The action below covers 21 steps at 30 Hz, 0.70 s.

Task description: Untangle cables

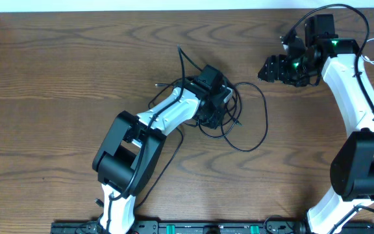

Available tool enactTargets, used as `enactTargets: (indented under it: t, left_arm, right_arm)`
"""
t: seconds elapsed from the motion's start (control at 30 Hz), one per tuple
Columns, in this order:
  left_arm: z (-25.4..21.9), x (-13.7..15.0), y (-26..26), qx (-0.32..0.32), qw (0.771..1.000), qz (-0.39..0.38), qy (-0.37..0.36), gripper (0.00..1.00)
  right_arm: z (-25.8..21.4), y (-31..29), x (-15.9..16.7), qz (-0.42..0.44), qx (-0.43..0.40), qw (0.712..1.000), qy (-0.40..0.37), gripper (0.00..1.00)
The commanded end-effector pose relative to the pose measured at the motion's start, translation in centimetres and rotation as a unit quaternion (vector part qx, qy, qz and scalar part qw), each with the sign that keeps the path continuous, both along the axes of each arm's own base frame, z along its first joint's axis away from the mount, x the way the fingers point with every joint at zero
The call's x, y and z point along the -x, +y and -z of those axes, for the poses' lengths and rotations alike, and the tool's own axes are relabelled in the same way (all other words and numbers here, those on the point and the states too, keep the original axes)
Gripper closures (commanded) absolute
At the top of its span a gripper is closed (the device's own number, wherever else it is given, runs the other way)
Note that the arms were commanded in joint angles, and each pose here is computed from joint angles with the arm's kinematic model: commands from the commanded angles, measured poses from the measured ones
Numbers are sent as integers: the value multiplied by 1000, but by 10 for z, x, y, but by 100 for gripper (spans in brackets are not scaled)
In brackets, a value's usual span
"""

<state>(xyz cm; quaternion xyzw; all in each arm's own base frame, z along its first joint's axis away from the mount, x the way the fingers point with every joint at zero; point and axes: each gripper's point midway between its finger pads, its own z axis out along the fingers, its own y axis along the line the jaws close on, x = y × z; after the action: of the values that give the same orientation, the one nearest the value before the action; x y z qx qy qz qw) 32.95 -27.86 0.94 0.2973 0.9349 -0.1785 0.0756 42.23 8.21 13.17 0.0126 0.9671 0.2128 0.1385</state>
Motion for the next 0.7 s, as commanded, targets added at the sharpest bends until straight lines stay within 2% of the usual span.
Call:
enactTargets:
  t: [0.0, 0.13, 0.2, 0.37, 0.5, 0.6, 0.67]
  left_arm:
    - [-15, -9, -2, 7, 1000, 1, -22, 85]
    - [-39, -15, -4, 23, 999, -1, -47, 85]
    - [-55, -16, -5, 33, 998, -1, -62, 92]
    - [-105, -19, -3, 63, 992, -5, -108, 92]
    - [-131, -15, 1, 75, 989, -5, -129, 60]
    - [-120, -8, 3, 60, 991, 13, -117, 51]
    - [-93, -2, 5, 41, 994, 27, -93, 48]
  right_arm:
    - [1, -3, -1, -1, 2, 1000, -1, 25]
    - [1, -3, -1, -1, 2, 1000, -1, 25]
    - [1, -3, -1, -1, 2, 1000, -1, 25]
    - [1, -2, -1, -2, 2, 1000, -1, 24]
    - [1, -2, -1, -2, 2, 1000, -1, 24]
    - [1, -2, -1, -2, 2, 1000, -1, 24]
    - [1, -2, -1, -2, 2, 1000, -1, 24]
